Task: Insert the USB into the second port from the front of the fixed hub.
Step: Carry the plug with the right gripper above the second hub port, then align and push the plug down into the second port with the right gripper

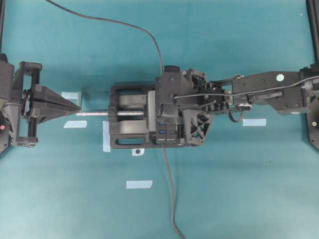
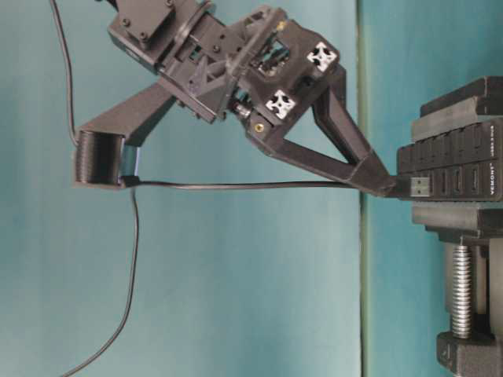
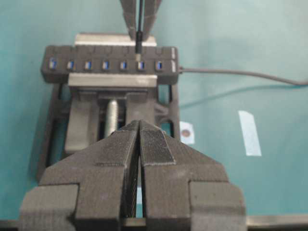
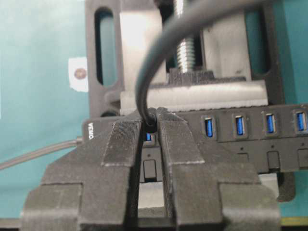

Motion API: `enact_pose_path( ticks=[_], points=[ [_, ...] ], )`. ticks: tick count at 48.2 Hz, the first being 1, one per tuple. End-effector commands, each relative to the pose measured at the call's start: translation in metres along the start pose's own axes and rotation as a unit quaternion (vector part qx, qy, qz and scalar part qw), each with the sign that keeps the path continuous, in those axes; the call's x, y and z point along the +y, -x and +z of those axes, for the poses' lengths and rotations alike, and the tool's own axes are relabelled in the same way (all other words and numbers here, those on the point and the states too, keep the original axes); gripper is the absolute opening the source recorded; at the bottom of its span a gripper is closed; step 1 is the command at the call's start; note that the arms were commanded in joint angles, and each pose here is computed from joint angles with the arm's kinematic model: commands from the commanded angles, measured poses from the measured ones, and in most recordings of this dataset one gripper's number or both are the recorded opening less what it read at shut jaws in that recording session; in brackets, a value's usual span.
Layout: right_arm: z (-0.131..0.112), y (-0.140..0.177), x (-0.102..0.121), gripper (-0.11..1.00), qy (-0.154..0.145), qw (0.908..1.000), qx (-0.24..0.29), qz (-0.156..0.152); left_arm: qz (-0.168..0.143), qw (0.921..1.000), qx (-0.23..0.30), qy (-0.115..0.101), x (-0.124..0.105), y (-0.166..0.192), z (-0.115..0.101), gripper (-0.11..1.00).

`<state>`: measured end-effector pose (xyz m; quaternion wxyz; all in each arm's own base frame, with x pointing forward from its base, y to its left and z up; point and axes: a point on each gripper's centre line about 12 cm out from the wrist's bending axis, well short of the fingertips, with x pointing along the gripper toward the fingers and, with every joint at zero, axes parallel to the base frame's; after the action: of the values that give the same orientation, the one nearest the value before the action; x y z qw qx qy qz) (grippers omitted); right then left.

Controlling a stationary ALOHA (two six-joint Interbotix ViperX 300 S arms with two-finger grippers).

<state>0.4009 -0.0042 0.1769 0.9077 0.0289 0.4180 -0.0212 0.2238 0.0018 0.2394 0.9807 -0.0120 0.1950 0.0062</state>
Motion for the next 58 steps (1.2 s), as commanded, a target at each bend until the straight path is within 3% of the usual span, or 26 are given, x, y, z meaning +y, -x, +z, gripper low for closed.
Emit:
enact_pose_path(
  ticks=[1,58],
  points=[
    [0.008,0.005,0.003,0.06,-0.003,0.9999,-0.015,0.003,-0.001,0.9999,-0.012,0.000,-0.001,0.000,0.008,0.00],
    [-0.007,-0.006,0.004,0.06,0.003,0.9994,0.034,0.001,-0.001,0.9999,-0.012,-0.001,0.000,0.000,0.007,0.00]
  ],
)
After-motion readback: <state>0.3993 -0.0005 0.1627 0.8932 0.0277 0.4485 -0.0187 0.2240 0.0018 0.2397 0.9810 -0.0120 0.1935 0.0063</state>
